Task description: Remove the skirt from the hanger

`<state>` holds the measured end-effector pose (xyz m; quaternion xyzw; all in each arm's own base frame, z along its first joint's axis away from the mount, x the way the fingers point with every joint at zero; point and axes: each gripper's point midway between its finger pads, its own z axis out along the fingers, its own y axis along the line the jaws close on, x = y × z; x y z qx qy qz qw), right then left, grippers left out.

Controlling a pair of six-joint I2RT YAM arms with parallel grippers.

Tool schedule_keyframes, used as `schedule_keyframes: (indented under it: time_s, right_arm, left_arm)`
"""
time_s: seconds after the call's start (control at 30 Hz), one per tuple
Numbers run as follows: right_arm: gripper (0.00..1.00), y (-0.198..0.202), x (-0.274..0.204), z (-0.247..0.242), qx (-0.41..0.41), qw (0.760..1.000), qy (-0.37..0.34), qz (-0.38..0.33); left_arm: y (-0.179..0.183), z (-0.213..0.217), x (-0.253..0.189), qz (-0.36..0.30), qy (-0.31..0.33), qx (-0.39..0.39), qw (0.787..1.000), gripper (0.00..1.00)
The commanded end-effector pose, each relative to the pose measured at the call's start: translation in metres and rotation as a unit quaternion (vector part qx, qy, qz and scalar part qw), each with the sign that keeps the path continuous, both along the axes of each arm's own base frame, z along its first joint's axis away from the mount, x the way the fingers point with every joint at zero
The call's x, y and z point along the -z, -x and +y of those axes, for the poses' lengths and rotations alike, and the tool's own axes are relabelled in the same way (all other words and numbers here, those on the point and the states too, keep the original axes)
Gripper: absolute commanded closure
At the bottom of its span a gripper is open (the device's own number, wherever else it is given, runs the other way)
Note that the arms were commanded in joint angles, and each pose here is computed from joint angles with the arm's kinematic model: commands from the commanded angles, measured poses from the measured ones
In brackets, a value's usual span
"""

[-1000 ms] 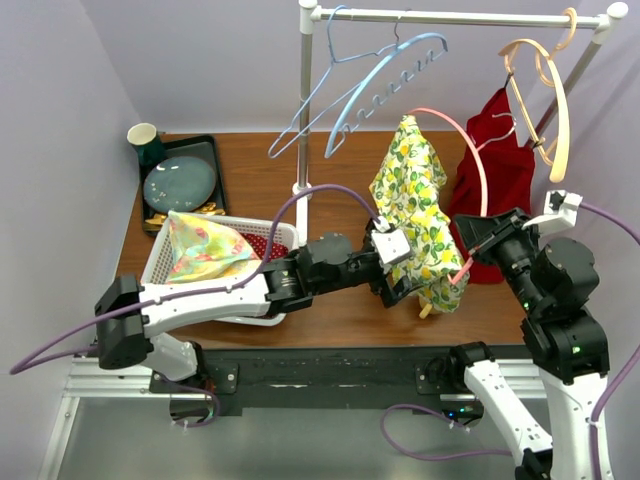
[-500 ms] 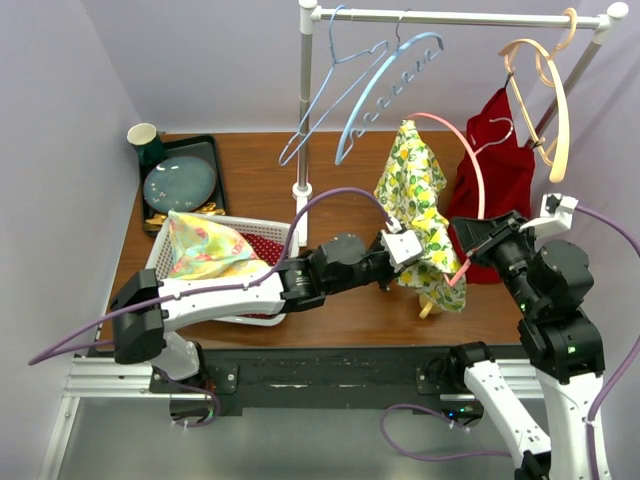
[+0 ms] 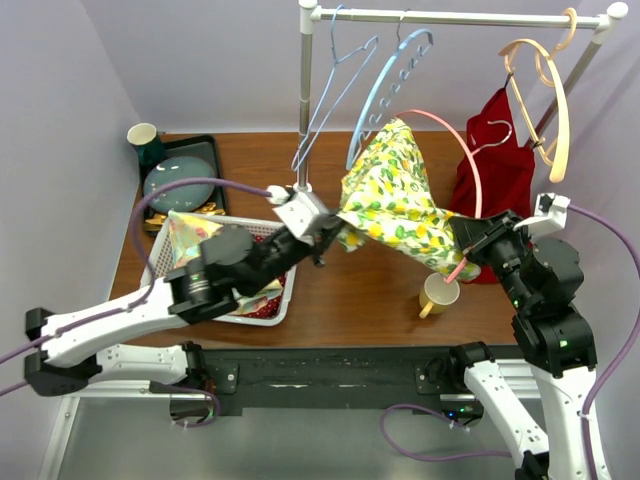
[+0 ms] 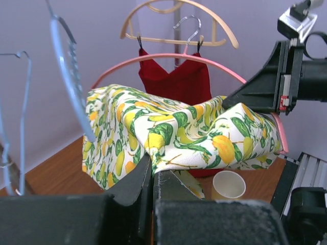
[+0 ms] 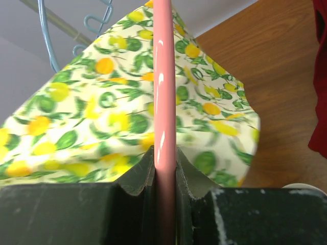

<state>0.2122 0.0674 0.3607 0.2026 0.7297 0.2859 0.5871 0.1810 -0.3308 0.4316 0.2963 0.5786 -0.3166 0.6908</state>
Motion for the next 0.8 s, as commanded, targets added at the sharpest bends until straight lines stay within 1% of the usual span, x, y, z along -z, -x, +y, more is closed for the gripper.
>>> schedule_keyframes:
  time_s: [0.0,0.03,0.07,0.2,0.33,0.47,0.53,0.63,0.73,0.77]
  right_arm:
    - [1.00,-0.010,-0.030,-0.017,0.047,0.997,0.009,-0.066]
    - [1.00,-0.010,-0.029,-0.018,0.050,0.997,0.009,-0.065]
    - [1.00,-0.011,-0.029,-0.018,0.050,0.997,0.010,-0.065]
    - [1.00,-0.013,-0.027,-0.020,0.056,0.996,0.010,-0.064]
    - [1.00,-0.015,-0.026,-0.022,0.060,0.996,0.024,-0.062]
    - [1.00,-0.014,-0.025,-0.029,0.073,0.995,0.042,-0.058]
    - [1.00,-0.013,-0.026,-0.030,0.076,0.994,0.043,-0.061]
    - [1.00,-0.012,-0.027,-0.031,0.078,0.994,0.044,-0.062]
    - [1.00,-0.015,-0.024,-0.029,0.076,0.994,0.043,-0.059]
    - [1.00,-0.015,-0.024,-0.029,0.076,0.994,0.043,-0.059]
  left_arm:
    - [0.005,0.057,-0.063,-0.031,0.062,-0.045,0.997,1.00]
    - [0.006,0.070,-0.078,-0.036,0.079,-0.055,0.995,1.00]
    - [0.006,0.077,-0.076,-0.033,0.070,-0.063,0.995,1.00]
    - [0.004,0.128,-0.093,-0.037,0.095,-0.123,0.987,1.00]
    - [-0.003,0.165,-0.097,-0.047,0.096,-0.187,0.976,1.00]
    - [-0.012,0.184,-0.096,-0.057,0.076,-0.244,0.965,1.00]
    - [-0.018,0.194,-0.093,-0.061,0.053,-0.281,0.956,1.00]
    - [-0.020,0.200,-0.096,-0.064,0.048,-0.298,0.951,1.00]
    - [-0.017,0.209,-0.105,-0.065,0.059,-0.300,0.950,1.00]
    - [-0.016,0.210,-0.105,-0.063,0.053,-0.299,0.951,1.00]
